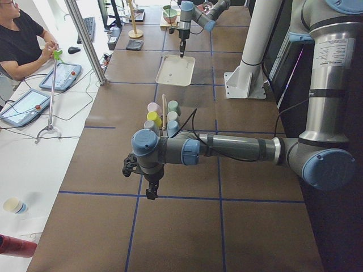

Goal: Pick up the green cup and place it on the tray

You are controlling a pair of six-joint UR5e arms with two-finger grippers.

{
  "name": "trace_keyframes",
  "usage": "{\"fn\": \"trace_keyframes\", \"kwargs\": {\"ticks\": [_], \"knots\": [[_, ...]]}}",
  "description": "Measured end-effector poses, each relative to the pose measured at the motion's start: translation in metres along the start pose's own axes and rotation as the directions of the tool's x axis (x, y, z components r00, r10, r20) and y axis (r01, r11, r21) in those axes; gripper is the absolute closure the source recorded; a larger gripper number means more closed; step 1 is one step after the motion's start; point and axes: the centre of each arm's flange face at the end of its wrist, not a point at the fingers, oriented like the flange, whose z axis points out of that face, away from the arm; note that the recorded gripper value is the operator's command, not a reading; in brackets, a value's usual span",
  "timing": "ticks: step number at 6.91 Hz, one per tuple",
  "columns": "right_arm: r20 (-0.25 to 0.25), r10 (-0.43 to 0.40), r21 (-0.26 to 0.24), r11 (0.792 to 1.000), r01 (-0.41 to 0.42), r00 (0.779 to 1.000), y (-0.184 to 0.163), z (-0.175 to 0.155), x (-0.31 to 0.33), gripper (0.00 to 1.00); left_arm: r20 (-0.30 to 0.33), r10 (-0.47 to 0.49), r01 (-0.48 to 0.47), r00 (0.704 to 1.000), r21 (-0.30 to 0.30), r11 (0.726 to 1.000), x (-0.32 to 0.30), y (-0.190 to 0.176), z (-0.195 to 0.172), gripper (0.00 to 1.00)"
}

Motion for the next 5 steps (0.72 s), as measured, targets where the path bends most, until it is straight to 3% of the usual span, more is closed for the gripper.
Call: {"fn": "trace_keyframes", "kwargs": {"ticks": [4,5], "knots": [[-0.057,-0.018,-0.012,1.0,0.018,0.998,0.008,0.039,-0.005,0.99,0.001,0.002,-0.002,1.0,0.006,1.0,0.003,-0.001,-0.003,0.0],[-0.065,-0.018,-0.014,1.0,0.017,0.998,0.007,0.044,-0.005,0.76,0.001,0.002,-0.002,1.0,0.006,1.0,0.003,-0.001,-0.003,0.0]]}}
